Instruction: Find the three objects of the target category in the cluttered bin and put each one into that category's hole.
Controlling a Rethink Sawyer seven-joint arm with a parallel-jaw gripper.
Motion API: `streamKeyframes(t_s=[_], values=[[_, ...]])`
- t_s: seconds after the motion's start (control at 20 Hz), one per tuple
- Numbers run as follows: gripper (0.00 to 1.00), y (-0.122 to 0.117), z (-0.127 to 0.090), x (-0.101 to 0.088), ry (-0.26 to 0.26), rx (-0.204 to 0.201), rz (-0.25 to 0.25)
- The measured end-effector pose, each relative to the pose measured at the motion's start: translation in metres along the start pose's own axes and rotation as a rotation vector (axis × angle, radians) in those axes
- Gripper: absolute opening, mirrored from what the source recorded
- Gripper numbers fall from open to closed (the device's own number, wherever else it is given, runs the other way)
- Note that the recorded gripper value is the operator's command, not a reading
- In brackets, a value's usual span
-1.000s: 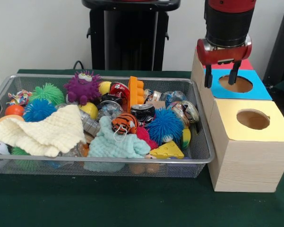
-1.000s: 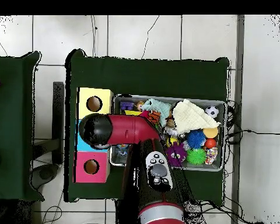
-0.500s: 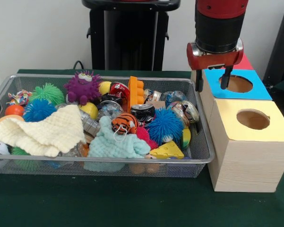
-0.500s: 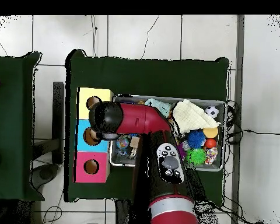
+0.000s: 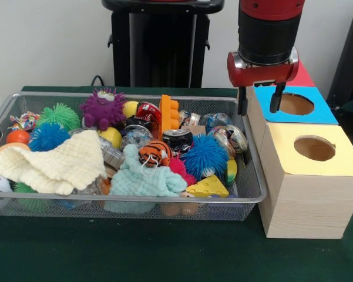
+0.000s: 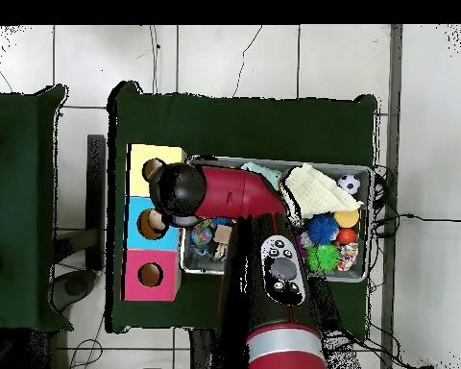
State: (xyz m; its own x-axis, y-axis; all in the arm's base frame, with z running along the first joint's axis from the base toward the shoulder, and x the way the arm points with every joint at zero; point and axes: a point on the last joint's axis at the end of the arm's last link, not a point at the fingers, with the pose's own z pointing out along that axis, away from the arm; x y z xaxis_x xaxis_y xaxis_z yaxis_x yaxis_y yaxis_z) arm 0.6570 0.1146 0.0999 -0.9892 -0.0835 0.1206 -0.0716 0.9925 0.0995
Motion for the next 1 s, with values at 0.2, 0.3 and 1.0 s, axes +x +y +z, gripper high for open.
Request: streamKeyframes(t_s=[0.2,0.3,1.0], values=[[1.0,-0.006,-0.006,-0.005,-0.018,0.048,0.002],[1.0,-0.008,-0.008,-0.007,-0.026,0.074,0.003],[1.0,-0.087,-0.018,-0.035,-0.075,0.11,0.099]])
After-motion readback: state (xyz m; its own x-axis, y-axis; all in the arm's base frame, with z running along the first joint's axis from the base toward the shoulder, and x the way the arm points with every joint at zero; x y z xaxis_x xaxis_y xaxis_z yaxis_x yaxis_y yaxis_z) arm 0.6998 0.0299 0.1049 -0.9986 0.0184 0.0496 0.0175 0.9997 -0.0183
